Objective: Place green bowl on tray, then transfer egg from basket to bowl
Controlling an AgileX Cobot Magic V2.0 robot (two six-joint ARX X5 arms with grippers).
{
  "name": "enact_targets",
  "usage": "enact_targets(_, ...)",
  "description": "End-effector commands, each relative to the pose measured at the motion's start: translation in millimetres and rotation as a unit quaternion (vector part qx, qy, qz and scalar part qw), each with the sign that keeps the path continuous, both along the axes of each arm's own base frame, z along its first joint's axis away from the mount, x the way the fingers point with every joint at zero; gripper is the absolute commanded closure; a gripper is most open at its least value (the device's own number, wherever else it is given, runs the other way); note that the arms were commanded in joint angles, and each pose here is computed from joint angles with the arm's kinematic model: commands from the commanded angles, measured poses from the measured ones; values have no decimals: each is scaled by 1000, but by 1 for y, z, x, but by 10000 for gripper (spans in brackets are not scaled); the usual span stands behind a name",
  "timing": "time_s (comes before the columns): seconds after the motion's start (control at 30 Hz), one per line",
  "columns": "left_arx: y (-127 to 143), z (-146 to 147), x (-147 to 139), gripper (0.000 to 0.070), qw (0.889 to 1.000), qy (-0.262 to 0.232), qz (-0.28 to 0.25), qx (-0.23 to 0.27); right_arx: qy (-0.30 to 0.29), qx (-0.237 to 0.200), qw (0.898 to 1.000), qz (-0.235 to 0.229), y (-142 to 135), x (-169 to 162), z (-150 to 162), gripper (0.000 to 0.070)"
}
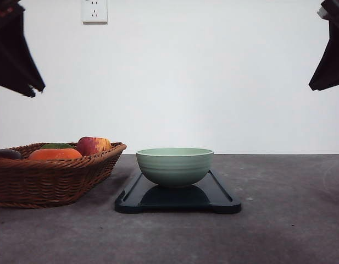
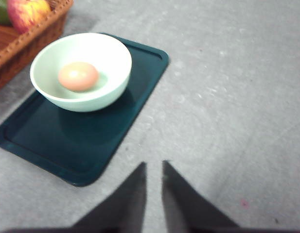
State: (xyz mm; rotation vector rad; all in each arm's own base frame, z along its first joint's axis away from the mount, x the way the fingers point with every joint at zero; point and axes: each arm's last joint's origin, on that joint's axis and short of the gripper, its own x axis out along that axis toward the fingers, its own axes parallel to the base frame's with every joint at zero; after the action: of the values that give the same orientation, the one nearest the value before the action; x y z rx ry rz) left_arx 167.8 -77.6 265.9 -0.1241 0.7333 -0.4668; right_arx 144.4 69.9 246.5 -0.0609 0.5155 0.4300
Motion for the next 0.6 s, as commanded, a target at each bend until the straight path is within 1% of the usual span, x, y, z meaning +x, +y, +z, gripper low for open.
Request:
enact_targets(0.0, -1, 1, 1, 700, 1000, -4, -1, 0, -5, 1, 1000, 4, 1, 1, 2, 685)
enact_targets(0.37, -2, 2, 0, 700, 1000, -8, -6, -1, -5, -1, 1000, 1, 1, 1, 2, 685)
enact_targets(0.4, -1, 3, -1, 700, 1000, -16, -11, 4, -6, 0, 1000, 1, 1, 1, 2, 685)
enact_targets(0.43, 1, 4, -2, 700, 999, -33, -20, 22, -6, 0, 1000, 2, 1, 1, 2, 685)
enact_targets(0.5, 9, 6, -5, 700, 996, -74, -23, 43, -5, 0, 1000, 2, 1, 1, 2, 685)
enact_targets(0.57, 20, 1, -11, 700, 993, -110, -1, 38, -5, 0, 1000, 2, 1, 1, 2, 685)
